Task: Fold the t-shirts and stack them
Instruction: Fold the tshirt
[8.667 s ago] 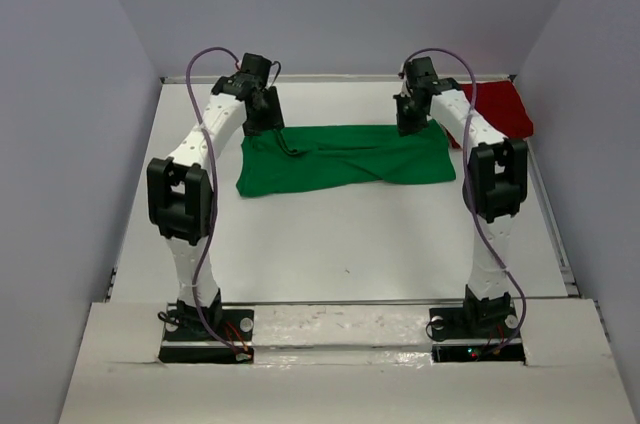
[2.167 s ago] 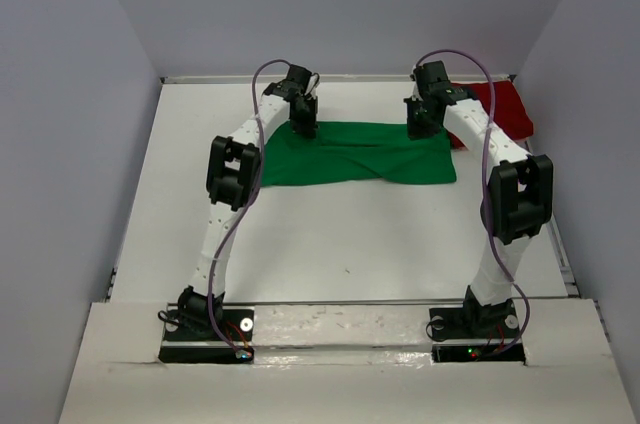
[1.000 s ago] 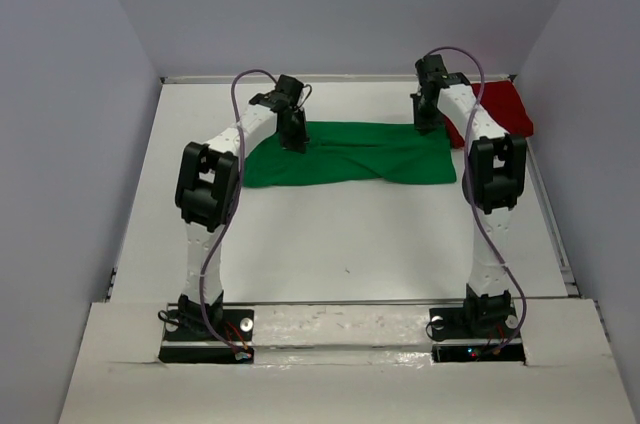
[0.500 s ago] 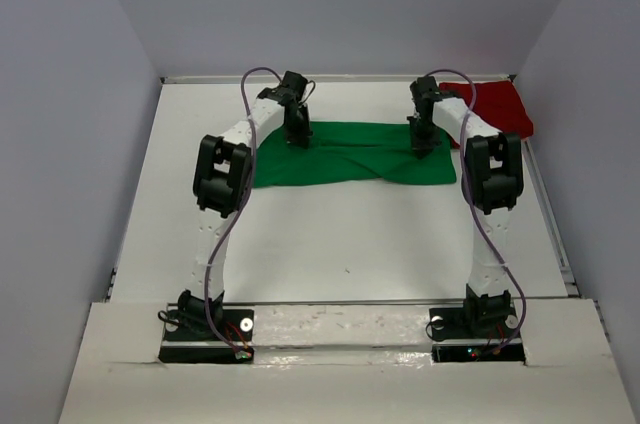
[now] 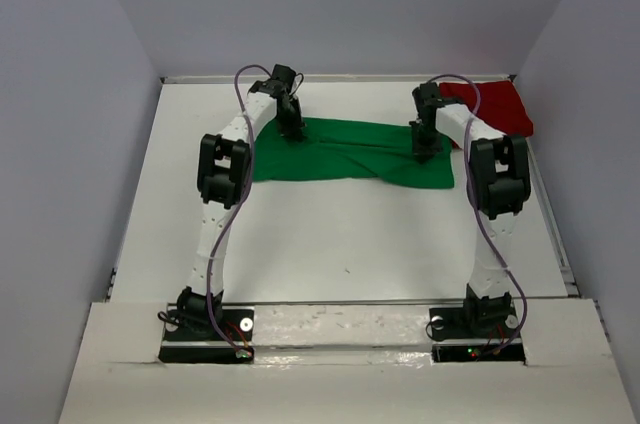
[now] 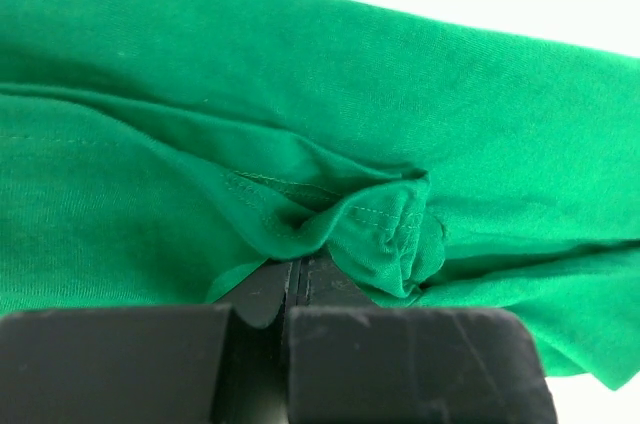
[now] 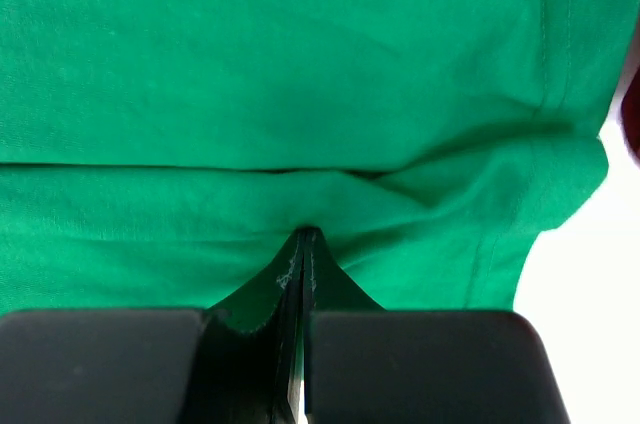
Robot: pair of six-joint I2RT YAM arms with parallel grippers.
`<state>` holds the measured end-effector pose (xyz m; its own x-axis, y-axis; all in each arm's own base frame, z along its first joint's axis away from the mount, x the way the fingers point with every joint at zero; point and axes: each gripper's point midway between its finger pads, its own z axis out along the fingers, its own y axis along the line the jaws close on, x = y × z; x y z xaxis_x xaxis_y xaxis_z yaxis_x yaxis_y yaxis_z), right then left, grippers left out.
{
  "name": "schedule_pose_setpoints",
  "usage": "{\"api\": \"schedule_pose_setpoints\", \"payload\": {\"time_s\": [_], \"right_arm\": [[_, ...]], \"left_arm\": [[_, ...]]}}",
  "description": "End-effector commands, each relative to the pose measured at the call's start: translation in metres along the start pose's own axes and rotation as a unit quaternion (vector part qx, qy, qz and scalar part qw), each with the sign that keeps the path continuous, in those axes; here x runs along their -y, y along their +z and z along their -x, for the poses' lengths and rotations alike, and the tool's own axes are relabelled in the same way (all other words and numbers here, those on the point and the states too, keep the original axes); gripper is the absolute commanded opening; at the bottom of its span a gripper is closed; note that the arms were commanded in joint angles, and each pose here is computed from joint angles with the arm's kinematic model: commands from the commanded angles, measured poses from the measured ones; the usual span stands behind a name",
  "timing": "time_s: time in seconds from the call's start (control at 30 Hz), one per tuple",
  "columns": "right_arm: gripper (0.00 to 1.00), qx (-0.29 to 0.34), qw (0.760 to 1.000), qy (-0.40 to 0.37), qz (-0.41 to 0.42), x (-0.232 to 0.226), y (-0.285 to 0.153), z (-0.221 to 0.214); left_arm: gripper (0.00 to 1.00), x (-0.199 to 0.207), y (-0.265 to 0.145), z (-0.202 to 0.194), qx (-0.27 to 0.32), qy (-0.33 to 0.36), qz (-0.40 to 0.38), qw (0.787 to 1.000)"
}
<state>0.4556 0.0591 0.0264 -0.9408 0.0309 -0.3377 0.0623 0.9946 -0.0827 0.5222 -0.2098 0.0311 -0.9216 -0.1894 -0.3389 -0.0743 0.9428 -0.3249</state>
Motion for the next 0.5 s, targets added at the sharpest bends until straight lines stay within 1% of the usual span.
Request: {"api": "schedule_pose_setpoints", "payload": {"time_s": [0.0,0.03,0.07,0.13,0.17,0.2,0.23,0.27,0.33,0.4,0.47], "right_arm": [[0.00,-0.022,1.000,0.017,0.009,-0.006,-0.011,-0.034],[0.00,-0.024,0.999,0.020,0.011,-0.006,-0.013,-0.038],[0.00,-0.013,0.999,0.022,0.023,-0.016,-0.024,-0.039],[0.00,-0.024,0.999,0.011,0.030,-0.025,-0.027,-0.055],[0.00,-0.016,0.999,-0.001,0.031,-0.034,-0.036,-0.058],[0.00,-0.023,0.999,-0.008,0.028,-0.036,-0.037,-0.068],[0.00,-0.015,0.999,-0.014,0.031,-0.042,-0.043,-0.067],[0.00,-0.024,0.999,-0.018,0.032,-0.044,-0.043,-0.078],[0.00,-0.018,0.999,-0.024,0.043,-0.055,-0.055,-0.086],[0.00,-0.025,0.997,-0.034,0.058,-0.064,-0.061,-0.100],[0.00,-0.019,0.996,-0.041,0.080,-0.080,-0.076,-0.107]], "left_arm": [[0.00,-0.018,0.004,0.001,-0.011,0.008,0.022,1.000],[0.00,-0.016,0.002,0.003,-0.008,0.010,0.019,1.000],[0.00,-0.014,0.001,0.006,-0.005,0.016,0.016,1.000],[0.00,-0.013,-0.001,0.010,-0.003,0.017,0.016,1.000],[0.00,-0.010,-0.004,0.012,-0.002,0.022,0.013,1.000],[0.00,-0.005,-0.007,0.012,-0.003,0.025,0.000,1.000],[0.00,-0.003,-0.007,0.011,-0.005,0.029,-0.006,1.000],[0.00,0.001,-0.009,0.011,-0.003,0.033,-0.010,0.999],[0.00,0.005,-0.012,0.011,-0.002,0.054,-0.014,0.998],[0.00,0.009,-0.014,0.008,-0.004,0.075,-0.017,0.997],[0.00,0.011,-0.016,0.008,-0.004,0.081,-0.023,0.996]]}}
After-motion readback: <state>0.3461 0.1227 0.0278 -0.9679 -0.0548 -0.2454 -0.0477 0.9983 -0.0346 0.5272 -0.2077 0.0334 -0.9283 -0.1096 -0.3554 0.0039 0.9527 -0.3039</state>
